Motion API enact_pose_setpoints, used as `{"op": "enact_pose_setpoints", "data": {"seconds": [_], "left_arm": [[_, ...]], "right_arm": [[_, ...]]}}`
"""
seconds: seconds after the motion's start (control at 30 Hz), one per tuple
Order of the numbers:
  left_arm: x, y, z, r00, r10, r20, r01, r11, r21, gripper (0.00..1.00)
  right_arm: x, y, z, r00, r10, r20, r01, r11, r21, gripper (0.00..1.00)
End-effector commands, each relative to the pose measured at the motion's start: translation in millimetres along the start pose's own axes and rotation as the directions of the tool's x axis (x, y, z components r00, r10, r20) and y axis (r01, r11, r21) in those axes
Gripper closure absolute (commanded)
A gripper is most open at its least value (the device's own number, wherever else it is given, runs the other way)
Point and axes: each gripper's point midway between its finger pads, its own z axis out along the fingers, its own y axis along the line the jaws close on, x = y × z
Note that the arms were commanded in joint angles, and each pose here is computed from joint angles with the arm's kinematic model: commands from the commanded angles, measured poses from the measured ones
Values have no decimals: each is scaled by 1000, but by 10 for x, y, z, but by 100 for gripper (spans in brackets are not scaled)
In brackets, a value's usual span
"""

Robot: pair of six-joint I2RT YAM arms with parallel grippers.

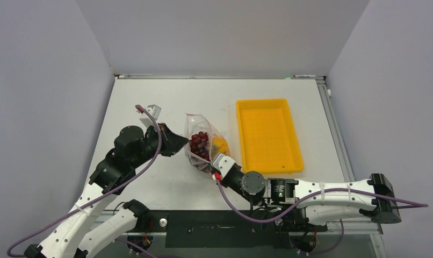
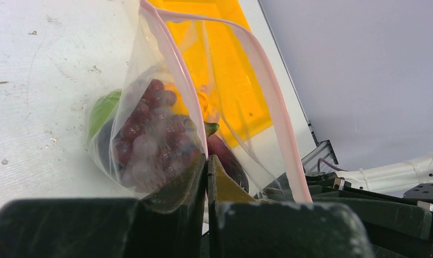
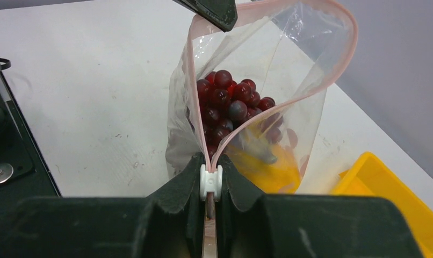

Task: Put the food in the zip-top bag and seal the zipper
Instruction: Adjust the zipper food storage bag at the center of the board.

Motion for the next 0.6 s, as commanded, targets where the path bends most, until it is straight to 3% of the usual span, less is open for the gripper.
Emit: {"op": "enact_pose_setpoints", "data": {"seconds": [0.0, 0.57], "left_arm": [[-281, -180, -151, 994, 23, 107, -28, 999, 45, 97], [-641, -272, -653, 961, 135, 241, -136, 991, -12, 67]], "right_arm": [[-546, -17, -126, 994, 11, 107, -1, 996, -88, 95], [-909, 138, -433, 992, -60, 111, 93, 944, -318, 95]]}}
